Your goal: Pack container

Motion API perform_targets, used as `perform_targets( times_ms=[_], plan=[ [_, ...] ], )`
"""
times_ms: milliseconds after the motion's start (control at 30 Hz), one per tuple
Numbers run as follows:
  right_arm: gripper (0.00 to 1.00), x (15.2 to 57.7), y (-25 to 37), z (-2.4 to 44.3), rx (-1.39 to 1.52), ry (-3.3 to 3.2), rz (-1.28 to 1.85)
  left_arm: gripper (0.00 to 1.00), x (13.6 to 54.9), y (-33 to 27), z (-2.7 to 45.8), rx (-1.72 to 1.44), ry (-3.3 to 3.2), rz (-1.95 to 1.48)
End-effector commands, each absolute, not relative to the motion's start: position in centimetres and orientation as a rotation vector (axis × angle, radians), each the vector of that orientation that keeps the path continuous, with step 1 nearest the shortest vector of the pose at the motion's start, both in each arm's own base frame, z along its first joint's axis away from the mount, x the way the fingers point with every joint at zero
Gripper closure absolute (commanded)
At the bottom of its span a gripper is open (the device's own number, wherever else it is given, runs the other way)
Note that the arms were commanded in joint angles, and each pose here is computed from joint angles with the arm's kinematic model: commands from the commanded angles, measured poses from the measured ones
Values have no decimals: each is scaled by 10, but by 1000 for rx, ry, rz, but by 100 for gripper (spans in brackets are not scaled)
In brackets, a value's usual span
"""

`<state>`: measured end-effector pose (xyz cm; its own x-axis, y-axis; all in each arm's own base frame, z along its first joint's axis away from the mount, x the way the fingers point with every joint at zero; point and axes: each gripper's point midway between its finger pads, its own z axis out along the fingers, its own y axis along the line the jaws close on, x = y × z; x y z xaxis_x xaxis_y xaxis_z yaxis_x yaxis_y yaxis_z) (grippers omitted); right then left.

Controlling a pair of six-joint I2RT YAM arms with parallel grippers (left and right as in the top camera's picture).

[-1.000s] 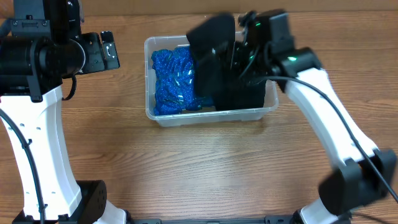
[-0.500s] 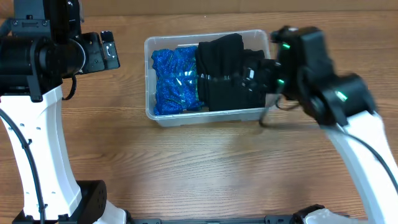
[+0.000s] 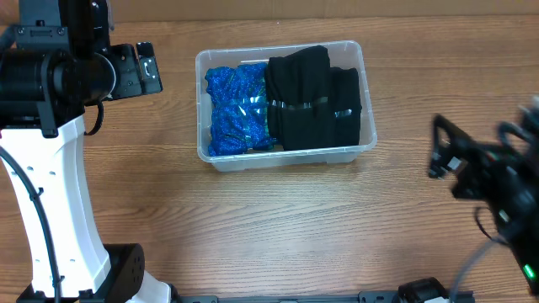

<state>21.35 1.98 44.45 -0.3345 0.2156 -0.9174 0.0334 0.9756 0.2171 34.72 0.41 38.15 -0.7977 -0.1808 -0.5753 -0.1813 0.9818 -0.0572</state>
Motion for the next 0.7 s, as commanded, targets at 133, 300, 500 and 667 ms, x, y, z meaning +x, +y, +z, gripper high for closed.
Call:
perform_targets(
  times_ms=[133, 300, 500, 667],
  plan=[
    [0, 188, -24, 396, 270, 1763, -5, 0, 348, 7, 381, -243, 2514, 20],
    [0, 201, -25, 252, 412, 1828, 91, 0, 348, 7, 381, -243, 2514, 20],
    [0, 209, -9, 153, 418, 1871, 221, 0, 348, 7, 381, -243, 2514, 20],
    [0, 210, -9, 116, 436, 1950, 206, 0, 348, 7, 381, -243, 2514, 20]
  ],
)
